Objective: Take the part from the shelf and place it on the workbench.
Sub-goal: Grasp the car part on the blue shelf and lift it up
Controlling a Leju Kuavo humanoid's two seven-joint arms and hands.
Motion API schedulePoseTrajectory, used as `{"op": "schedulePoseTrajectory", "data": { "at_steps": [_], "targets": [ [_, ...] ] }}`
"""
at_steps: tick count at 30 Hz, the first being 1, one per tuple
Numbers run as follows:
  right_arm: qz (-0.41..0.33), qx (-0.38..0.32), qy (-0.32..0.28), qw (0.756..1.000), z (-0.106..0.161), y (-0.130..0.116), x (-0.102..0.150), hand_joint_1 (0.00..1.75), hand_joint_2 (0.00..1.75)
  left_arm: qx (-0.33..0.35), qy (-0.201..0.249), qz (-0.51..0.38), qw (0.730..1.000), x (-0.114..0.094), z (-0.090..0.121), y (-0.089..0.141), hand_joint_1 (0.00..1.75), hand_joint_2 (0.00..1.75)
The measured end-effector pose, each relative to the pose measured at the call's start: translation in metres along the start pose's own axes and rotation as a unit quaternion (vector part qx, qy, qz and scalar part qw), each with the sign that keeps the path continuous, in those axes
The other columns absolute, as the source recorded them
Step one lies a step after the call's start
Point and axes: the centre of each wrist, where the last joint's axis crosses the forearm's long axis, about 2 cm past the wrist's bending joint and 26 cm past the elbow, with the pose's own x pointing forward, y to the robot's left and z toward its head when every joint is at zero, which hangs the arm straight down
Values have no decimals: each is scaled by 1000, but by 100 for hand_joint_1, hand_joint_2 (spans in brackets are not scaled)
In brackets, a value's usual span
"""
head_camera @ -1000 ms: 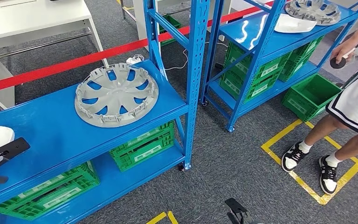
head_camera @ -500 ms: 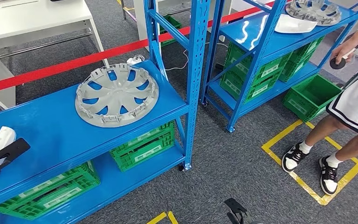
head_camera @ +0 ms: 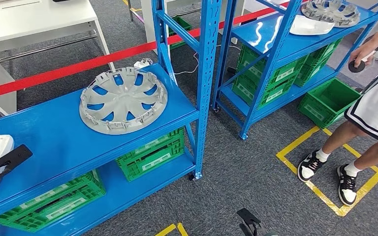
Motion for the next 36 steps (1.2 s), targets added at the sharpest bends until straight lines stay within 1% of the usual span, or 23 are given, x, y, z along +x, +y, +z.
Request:
{"op": "schedulePoseTrajectory", "data": {
  "at_steps": [7,10,14,18,22,24,26,28,30,31,33,36],
  "targets": [
    [-2,0,-1,1000,0,0,0,0,0,14,-17,4,1000,-1,0,-3,175,175],
    [-4,0,-2,1000,0,0,0,0,0,33,-43,4,999,-1,0,-5,175,175],
    [-7,1,-4,1000,0,0,0,0,0,82,-84,11,993,4,1,-11,175,175],
    [-8,1,-5,1000,0,0,0,0,0,104,-130,76,983,11,3,-16,175,175],
    [-9,1,-4,1000,0,0,0,0,0,115,-183,167,962,19,5,-12,175,175],
    [-9,1,-3,1000,0,0,0,0,0,126,-221,215,943,26,7,-6,175,175],
    [-10,1,-3,1000,0,0,0,0,0,138,-270,272,913,36,9,6,175,175],
    [-14,1,-7,1000,0,0,0,0,0,151,-328,338,869,50,14,26,175,175],
    [-17,2,-10,1000,0,0,0,0,0,166,-374,400,820,65,21,53,175,175],
    [-18,2,-11,1000,0,0,0,0,0,174,-391,421,800,72,26,68,175,175],
    [-20,2,-12,1000,0,0,0,0,0,190,-419,448,767,82,35,92,175,175],
    [-22,2,-12,1000,0,0,-1,0,0,197,-459,484,718,88,45,111,175,175]
  ]
}}
